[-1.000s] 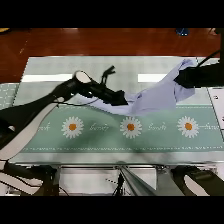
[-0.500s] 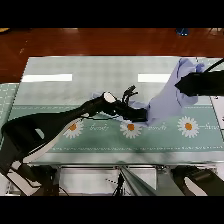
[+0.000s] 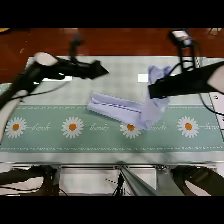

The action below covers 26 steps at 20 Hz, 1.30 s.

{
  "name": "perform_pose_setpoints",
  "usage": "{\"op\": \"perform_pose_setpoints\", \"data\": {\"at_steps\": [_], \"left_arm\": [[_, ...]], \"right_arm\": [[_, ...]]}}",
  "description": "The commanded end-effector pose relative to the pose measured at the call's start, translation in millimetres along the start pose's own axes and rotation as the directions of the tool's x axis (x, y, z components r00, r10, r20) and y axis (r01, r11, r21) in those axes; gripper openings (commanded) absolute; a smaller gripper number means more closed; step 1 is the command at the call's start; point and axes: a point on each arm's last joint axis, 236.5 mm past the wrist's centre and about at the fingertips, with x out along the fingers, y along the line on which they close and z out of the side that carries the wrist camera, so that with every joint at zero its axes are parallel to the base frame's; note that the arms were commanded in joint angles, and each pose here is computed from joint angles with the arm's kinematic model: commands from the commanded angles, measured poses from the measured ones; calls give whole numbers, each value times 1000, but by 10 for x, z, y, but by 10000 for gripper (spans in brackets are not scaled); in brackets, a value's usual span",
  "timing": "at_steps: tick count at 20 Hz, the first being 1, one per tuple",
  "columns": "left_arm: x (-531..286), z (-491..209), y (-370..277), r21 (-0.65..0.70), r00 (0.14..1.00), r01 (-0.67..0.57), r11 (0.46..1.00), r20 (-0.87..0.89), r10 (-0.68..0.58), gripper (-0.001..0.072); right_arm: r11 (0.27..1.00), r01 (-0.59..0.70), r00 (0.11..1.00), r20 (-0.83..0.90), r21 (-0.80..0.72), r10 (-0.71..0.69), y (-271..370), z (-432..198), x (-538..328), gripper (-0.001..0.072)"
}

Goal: Fold the shirts.

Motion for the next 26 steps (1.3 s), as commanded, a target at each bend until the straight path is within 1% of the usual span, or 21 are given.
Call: {"op": "perform_pose_setpoints", "data": {"at_steps": [1, 3, 5, 6, 8, 9, 10, 11, 12, 13, 15, 17, 18, 19, 20, 21, 22, 23, 24, 26], "left_arm": [[-1188, 536, 90, 46, 978, -91, 995, 193, 81, 22], [-1648, 615, 22, 63, 961, -121, 991, 258, 101, 23], [-1904, 583, -62, 79, 955, -134, 988, 277, 107, 23], [-1968, 557, -109, 91, 954, -138, 986, 279, 108, 23], [-1985, 502, -113, 112, 955, -167, 980, 266, 132, 23], [-1969, 470, -77, 116, 957, -179, 977, 251, 146, 23], [-1955, 441, -14, 118, 957, -199, 973, 237, 167, 23], [-1953, 413, 58, 118, 955, -221, 968, 228, 190, 24], [-1972, 391, 156, 119, 949, -255, 960, 220, 225, 23], [-2002, 373, 253, 124, 941, -293, 948, 213, 263, 24], [-2087, 363, 428, 125, 921, -358, 925, 209, 328, 24], [-2175, 368, 551, 116, 905, -397, 910, 213, 368, 25], [-2215, 375, 595, 108, 899, -408, 906, 217, 379, 25], [-2248, 382, 621, 101, 896, -414, 905, 221, 385, 25], [-2274, 373, 645, 94, 895, -417, 904, 218, 390, 25], [-2299, 338, 682, 91, 893, -425, 901, 204, 401, 25], [-2309, 274, 730, 96, 890, -440, 893, 177, 420, 25], [-2320, 190, 795, 104, 883, -462, 881, 142, 446, 26], [-2325, 106, 853, 110, 878, -477, 872, 107, 467, 25], [-2297, -23, 913, 104, 878, -478, 872, 60, 474, 25]], "right_arm": [[997, -62, 996, 67, -45, 65, 444, 286, 649, 22], [992, -118, 986, 115, -50, 123, 701, 433, 1047, 22], [983, -182, 974, 134, -30, 185, 978, 456, 1447, 24], [974, -226, 966, 129, 4, 224, 1132, 416, 1624, 68], [939, -319, 946, 94, 125, 309, 1438, 259, 1929, 367], [923, -344, 939, 67, 175, 337, 1536, 163, 2026, 442], [919, -346, 938, 37, 189, 345, 1556, 85, 2064, 450], [931, -330, 942, -2, 158, 334, 1507, 8, 2051, 450], [948, -298, 951, -54, 108, 305, 1383, -82, 1999, 450], [971, -233, 963, -126, 51, 238, 1134, -201, 1908, 450], [997, -31, 965, -264, -74, 11, 354, -420, 1610, 450], [961, 223, 904, -334, -164, -266, -632, -502, 1136, 466], [936, 306, 866, -358, -171, -349, -1055, -531, 877, 476], [929, 348, 846, -384, -127, -370, -1353, -592, 678, 484], [930, 366, 845, -406, -36, -348, -1583, -699, 541, 484], [934, 351, 857, -425, 71, -290, -1688, -844, 490, 498], [932, 303, 881, -432, 198, -194, -1697, -1014, 521, 498], [920, 235, 905, -417, 315, -88, -1620, -1155, 623, 501], [896, 134, 924, -381, 422, 41, -1442, -1276, 787, 581], [837, -71, 929, -269, 542, 253, -1022, -1395, 1119, 604]]}}
